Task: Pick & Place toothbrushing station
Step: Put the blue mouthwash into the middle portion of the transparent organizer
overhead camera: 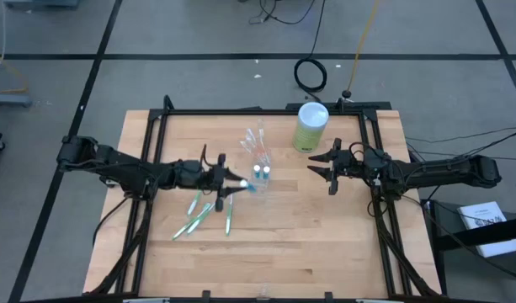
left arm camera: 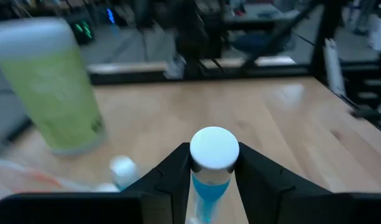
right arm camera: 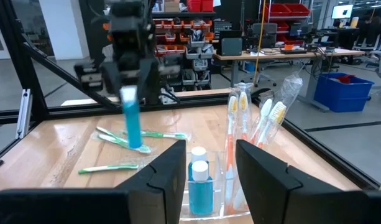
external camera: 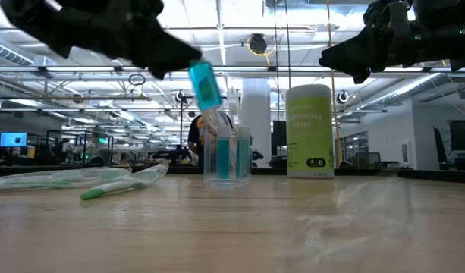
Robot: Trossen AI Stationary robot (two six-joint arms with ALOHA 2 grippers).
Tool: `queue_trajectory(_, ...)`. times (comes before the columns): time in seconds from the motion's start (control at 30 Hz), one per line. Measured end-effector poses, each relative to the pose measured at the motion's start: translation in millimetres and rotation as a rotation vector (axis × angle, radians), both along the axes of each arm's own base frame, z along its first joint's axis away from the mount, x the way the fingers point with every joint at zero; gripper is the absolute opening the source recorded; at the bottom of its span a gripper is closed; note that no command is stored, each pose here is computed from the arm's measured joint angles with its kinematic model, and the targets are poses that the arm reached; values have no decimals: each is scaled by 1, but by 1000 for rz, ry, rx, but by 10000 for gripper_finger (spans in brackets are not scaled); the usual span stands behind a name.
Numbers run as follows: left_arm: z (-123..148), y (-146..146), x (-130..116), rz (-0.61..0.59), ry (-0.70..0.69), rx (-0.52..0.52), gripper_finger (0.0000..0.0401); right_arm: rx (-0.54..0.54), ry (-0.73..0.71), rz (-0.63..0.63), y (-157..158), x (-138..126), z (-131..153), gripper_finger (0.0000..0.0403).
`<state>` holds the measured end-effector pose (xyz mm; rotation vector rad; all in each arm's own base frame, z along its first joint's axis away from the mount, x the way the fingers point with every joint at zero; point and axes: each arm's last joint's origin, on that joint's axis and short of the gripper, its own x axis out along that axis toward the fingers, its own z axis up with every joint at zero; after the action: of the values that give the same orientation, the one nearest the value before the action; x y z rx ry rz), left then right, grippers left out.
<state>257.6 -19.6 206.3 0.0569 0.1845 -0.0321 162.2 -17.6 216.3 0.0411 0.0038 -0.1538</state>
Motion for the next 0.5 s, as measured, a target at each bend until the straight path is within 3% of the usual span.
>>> queue_trajectory(0.33,47,38,26,100,29,204,118,0,0,0,0,0,0,130)
queue_trajectory(0.5,48,62,24,165,44,226,117,0,0,0,0,0,0,130)
